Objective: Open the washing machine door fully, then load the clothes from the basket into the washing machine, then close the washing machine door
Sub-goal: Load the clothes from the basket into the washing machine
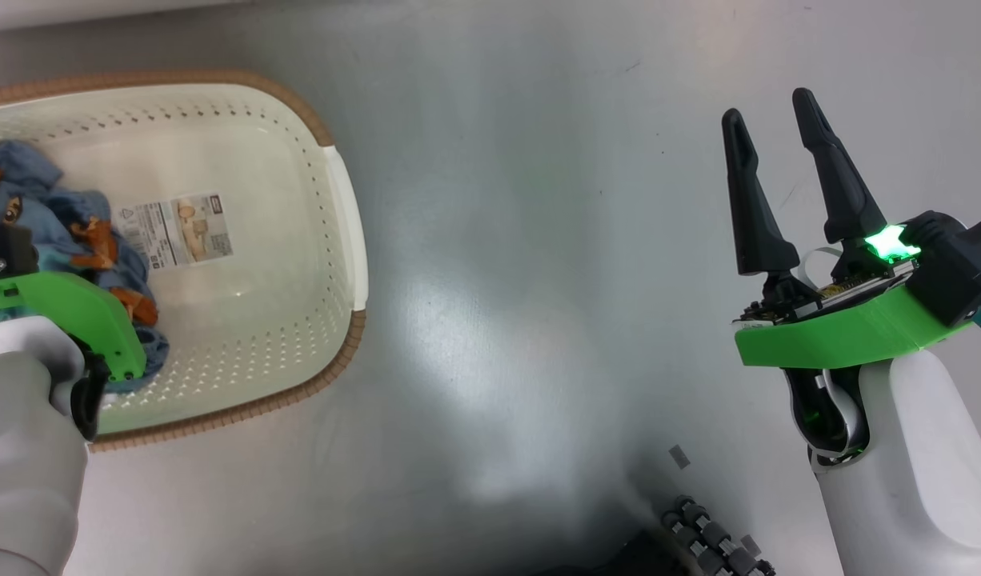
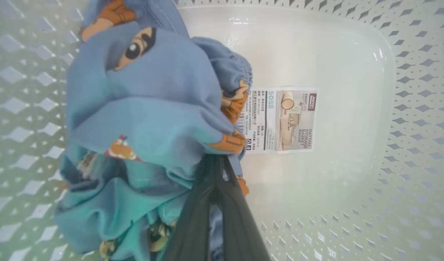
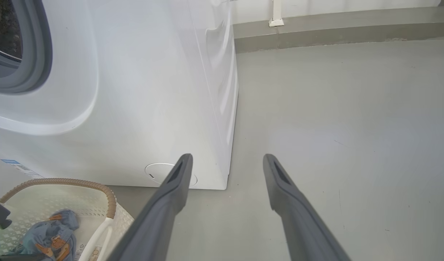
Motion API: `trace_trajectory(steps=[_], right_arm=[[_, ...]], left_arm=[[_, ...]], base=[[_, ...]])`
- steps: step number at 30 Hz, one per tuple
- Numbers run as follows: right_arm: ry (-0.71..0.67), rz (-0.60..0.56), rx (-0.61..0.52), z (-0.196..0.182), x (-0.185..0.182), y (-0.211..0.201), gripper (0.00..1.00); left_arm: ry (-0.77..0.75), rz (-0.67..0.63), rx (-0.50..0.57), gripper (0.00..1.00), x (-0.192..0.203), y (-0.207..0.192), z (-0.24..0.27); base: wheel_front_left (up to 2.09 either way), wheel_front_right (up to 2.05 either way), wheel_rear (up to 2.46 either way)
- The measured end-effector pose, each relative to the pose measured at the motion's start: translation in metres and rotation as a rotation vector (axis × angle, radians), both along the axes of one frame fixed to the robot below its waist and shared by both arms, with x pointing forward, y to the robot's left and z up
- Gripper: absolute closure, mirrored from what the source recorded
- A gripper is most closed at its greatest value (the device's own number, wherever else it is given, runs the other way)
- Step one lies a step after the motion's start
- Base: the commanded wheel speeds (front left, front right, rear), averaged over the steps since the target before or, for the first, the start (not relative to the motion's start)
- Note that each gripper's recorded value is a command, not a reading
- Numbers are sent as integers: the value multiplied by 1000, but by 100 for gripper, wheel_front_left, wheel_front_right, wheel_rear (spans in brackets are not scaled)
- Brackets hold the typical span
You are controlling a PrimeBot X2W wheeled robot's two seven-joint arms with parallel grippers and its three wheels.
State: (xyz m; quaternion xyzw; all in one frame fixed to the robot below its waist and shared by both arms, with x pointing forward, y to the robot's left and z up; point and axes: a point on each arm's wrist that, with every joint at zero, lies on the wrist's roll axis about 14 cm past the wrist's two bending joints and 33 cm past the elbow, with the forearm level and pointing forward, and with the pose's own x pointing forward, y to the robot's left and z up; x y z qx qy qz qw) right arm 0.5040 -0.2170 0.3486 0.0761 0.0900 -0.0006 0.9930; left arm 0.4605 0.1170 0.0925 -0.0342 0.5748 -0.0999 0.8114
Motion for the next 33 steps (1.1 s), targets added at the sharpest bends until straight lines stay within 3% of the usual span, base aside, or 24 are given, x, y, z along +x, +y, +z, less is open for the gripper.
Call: trace_trajectory(steps=[14, 33], right_arm=[[-54, 19, 19, 25, 3, 10, 0], [-158, 33, 35, 81, -4, 15, 0]], left_arm=[[-132, 39, -58, 100, 23, -11, 37], [-318, 94, -133, 100, 25, -13, 106]], base=[[0, 0, 0], [0, 0, 0]])
